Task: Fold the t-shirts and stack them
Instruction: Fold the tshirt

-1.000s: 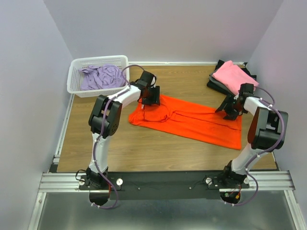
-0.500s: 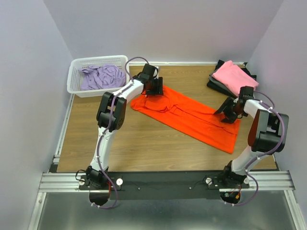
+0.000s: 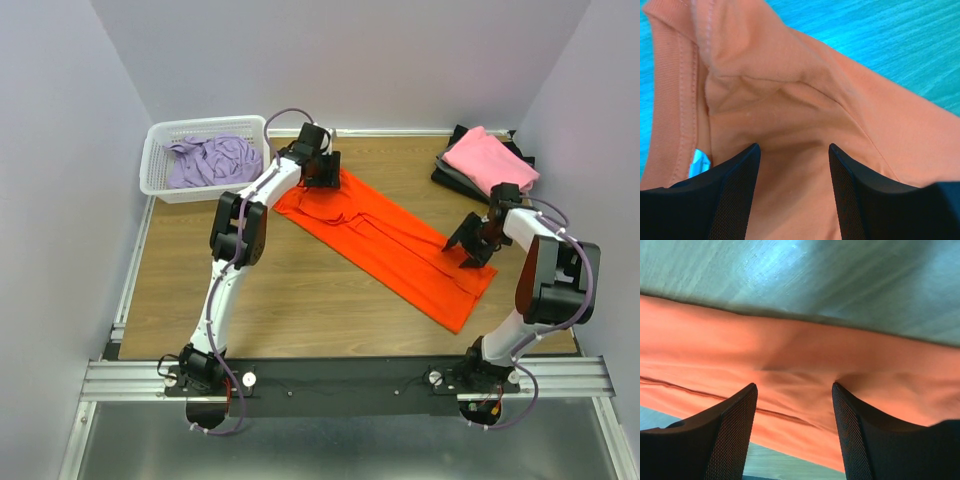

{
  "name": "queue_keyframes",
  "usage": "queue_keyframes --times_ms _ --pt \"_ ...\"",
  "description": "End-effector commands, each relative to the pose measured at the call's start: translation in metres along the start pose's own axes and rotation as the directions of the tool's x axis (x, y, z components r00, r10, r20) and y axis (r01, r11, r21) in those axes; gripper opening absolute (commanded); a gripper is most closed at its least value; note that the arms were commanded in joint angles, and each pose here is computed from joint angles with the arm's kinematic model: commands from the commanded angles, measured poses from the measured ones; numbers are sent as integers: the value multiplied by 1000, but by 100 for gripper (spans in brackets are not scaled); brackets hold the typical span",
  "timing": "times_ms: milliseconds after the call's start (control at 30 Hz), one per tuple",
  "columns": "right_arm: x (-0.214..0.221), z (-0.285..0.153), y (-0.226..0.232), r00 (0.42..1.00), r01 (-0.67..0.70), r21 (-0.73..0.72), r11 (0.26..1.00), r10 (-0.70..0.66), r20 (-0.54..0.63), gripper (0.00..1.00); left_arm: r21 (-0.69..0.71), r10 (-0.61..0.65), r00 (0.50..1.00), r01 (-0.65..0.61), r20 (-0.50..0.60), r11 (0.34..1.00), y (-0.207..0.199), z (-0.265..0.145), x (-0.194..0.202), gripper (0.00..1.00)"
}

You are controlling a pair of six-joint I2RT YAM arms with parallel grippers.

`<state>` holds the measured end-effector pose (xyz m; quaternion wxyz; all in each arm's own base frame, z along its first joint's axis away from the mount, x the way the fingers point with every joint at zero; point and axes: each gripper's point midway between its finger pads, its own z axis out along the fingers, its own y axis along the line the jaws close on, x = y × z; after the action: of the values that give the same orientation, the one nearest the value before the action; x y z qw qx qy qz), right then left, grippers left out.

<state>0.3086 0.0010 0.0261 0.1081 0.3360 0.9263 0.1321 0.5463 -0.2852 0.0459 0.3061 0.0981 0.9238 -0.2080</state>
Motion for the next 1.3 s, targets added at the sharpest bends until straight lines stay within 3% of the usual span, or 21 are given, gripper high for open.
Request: queue_keyframes --times_ms 0,233,433,533,833,1267 --pt "-16 -24 2 997 22 35 999 -25 67 68 -34 6 1000 -6 2 999 9 -10 -10 65" --pt "-32 -33 16 987 130 -3 991 -130 96 68 -24 -25 996 28 83 999 -9 -54 -38 65" --pt "-22 -15 21 987 157 -41 987 -156 29 68 -50 -74 996 76 48 996 -8 -73 -13 65" --pt "-16 -8 19 988 153 -46 987 -153 16 68 -60 -109 994 108 -11 992 -3 -68 23 65" --pt "2 6 7 988 150 -26 988 -151 -26 68 -48 -154 984 150 -86 988 0 -49 61 65" --pt "50 22 0 985 107 20 994 -103 -136 68 -87 -79 992 70 -100 994 14 -12 53 65"
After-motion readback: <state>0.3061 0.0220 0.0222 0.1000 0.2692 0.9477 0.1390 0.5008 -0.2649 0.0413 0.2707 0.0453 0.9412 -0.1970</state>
